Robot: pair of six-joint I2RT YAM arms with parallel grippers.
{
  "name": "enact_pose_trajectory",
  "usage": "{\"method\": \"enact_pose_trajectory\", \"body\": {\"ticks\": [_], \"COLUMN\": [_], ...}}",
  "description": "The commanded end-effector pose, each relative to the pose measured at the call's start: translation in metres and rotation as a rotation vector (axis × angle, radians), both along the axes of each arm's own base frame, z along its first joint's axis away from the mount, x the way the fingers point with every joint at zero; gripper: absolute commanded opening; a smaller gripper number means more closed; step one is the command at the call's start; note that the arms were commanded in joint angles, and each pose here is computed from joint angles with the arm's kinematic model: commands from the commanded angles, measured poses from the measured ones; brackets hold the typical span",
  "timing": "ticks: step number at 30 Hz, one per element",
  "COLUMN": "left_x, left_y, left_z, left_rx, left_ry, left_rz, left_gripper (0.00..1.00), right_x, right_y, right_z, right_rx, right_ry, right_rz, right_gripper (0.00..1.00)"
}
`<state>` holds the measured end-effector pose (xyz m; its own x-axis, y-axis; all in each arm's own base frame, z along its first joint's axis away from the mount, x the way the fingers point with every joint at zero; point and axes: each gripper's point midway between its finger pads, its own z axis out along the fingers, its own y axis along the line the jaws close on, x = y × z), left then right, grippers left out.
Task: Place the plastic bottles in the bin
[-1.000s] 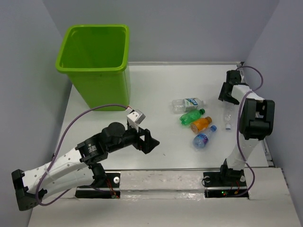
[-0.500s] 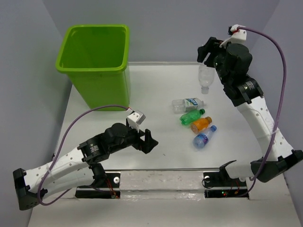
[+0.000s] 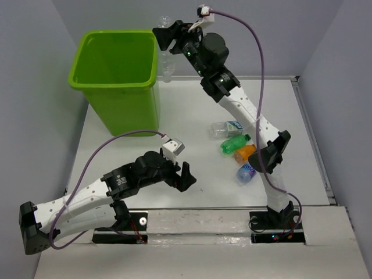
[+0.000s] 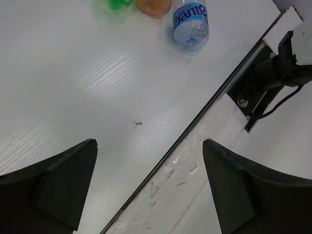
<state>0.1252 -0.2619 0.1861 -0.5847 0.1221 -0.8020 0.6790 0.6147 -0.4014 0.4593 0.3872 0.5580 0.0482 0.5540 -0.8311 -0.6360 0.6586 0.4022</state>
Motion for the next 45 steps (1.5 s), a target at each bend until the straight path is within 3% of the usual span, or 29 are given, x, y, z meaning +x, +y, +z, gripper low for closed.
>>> {"method": "enact_pose_trajectory", "body": {"ticks": [1,7,12,17,20,21,23,24,28,29,34,37,40,45], "left_x": [-0.003,-0.004,-0.005,-0.006,-0.005,-0.005,-0.003,-0.003,-0.002,-0.001,0.000,0.005,0.012,0.016], "left_y": [-0.003,-0.006,-0.005,-0.007,-0.006,-0.005,-0.004,-0.004,-0.007,-0.008,-0.010,-0.006,-0.002,-0.002], "left_z": [-0.013,-0.018,-0.010,-0.008,-0.010,-0.011,-0.011,-0.012,-0.018,-0.021,-0.025,-0.021,-0.018,-0.019], "left_rx": [0.032,0.049,0.024,0.015,0.023,0.025,0.029,0.030,0.053,0.066,0.086,0.083,0.090,0.097], "left_ry": [0.017,0.028,0.015,0.009,0.010,0.013,0.010,0.010,0.020,0.024,0.027,0.008,-0.015,-0.030], "left_rz": [-0.018,-0.034,-0.039,-0.051,-0.046,-0.042,-0.030,-0.029,-0.035,-0.039,-0.039,-0.011,0.027,0.041], "left_gripper": [0.99,0.99,0.99,0.99,0.99,0.99,0.99,0.99,0.99,0.99,0.99,0.99,0.99,0.99], "right_x": [-0.047,-0.067,-0.090,-0.114,-0.095,-0.106,-0.088,-0.075,-0.076,-0.062,-0.053,-0.045,-0.041,-0.048], "right_y": [-0.001,0.025,0.019,0.007,0.033,0.014,0.027,0.039,0.028,0.043,0.049,0.062,0.069,0.071], "right_z": [0.076,0.083,0.083,0.112,0.098,0.124,0.103,0.083,0.088,0.066,0.053,0.040,0.031,0.034], "right_rx": [0.237,0.249,0.182,0.228,0.213,0.269,0.278,0.258,0.350,0.336,0.374,0.308,0.246,0.149], "right_ry": [-0.250,-0.322,-0.310,-0.442,-0.514,-0.596,-0.615,-0.584,-0.596,-0.576,-0.528,-0.484,-0.428,-0.364], "right_rz": [0.138,0.214,0.094,0.069,0.050,-0.002,-0.045,-0.045,-0.005,0.003,0.052,0.068,0.082,0.120], "right_gripper": [0.47,0.47,0.46,0.45,0.42,0.41,0.39,0.38,0.39,0.39,0.39,0.47,0.78,0.95]}}
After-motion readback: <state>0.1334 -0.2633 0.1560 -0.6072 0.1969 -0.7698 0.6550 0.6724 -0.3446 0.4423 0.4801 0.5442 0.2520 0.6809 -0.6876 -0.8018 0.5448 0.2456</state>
